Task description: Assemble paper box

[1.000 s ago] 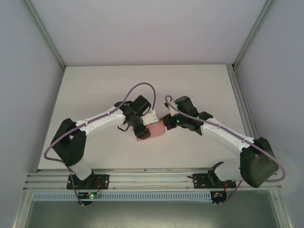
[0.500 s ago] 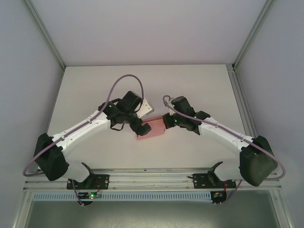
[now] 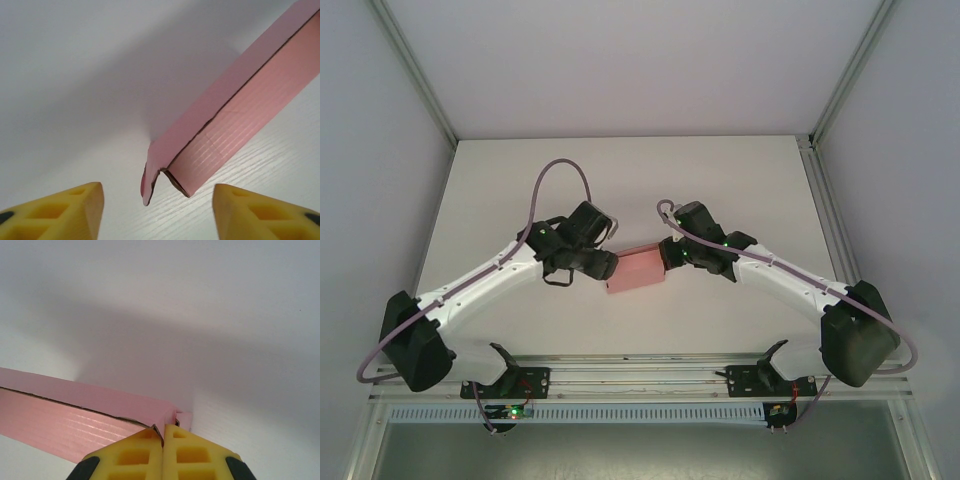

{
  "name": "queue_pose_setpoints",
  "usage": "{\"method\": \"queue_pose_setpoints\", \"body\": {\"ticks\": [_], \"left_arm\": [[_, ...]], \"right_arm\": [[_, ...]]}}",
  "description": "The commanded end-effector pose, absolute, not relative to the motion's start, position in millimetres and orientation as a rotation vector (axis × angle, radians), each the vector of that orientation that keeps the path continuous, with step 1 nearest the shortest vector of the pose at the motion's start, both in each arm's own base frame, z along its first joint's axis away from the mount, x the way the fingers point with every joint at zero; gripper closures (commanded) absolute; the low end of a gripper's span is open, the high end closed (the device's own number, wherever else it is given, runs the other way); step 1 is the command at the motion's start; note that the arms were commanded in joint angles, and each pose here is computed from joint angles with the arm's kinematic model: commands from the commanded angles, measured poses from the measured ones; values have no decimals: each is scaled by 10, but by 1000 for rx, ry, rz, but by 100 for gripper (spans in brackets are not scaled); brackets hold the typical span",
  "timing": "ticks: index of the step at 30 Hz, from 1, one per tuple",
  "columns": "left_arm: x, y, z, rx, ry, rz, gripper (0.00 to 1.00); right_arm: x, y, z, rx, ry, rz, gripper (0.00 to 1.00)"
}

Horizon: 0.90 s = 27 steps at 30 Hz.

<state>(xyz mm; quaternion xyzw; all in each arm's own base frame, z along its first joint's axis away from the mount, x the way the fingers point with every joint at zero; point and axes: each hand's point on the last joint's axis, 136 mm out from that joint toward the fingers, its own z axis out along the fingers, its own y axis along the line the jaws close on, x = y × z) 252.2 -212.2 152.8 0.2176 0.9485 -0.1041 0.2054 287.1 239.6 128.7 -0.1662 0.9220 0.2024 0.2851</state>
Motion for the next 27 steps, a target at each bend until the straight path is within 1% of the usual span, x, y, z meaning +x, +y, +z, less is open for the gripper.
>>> {"method": "queue_pose_setpoints", "body": {"ticks": [1, 2, 4, 8, 15, 17, 18, 19, 20, 23, 27], "left_arm": [[2520, -2107, 1412, 583, 2714, -230, 52], [2535, -2112, 1389, 576, 2727, -222, 55], [2546, -2126, 1343, 570, 2753, -210, 67], [2582, -2111, 1308, 525, 2768, -182, 83], [2571, -2150, 1366, 501, 2768, -225, 84], [2570, -2115, 1360, 484, 2779, -200, 87], [2574, -2097, 1357, 472, 2783, -189, 91], [2587, -2094, 1353, 444, 2786, -191, 98], [2579, -2117, 1344, 432, 2796, -219, 100], [2562, -2155, 1344, 375, 2825, -270, 100], [2536, -2220, 1361, 257, 2879, -404, 100]], "right_arm": [[2805, 2394, 1223, -468, 2499, 510, 100], [2799, 2388, 1214, -470, 2503, 505, 100], [2802, 2371, 1208, -471, 2503, 489, 100], [2779, 2380, 1197, -493, 2497, 478, 100], [2762, 2335, 1147, -529, 2507, 385, 100], [2757, 2327, 1142, -535, 2505, 364, 100], [2760, 2330, 1152, -537, 2499, 356, 100], [2759, 2330, 1147, -541, 2498, 349, 100], [2762, 2333, 1150, -544, 2494, 335, 100], [2757, 2337, 1140, -575, 2483, 275, 100], [2750, 2348, 1119, -600, 2461, 195, 100]]}}
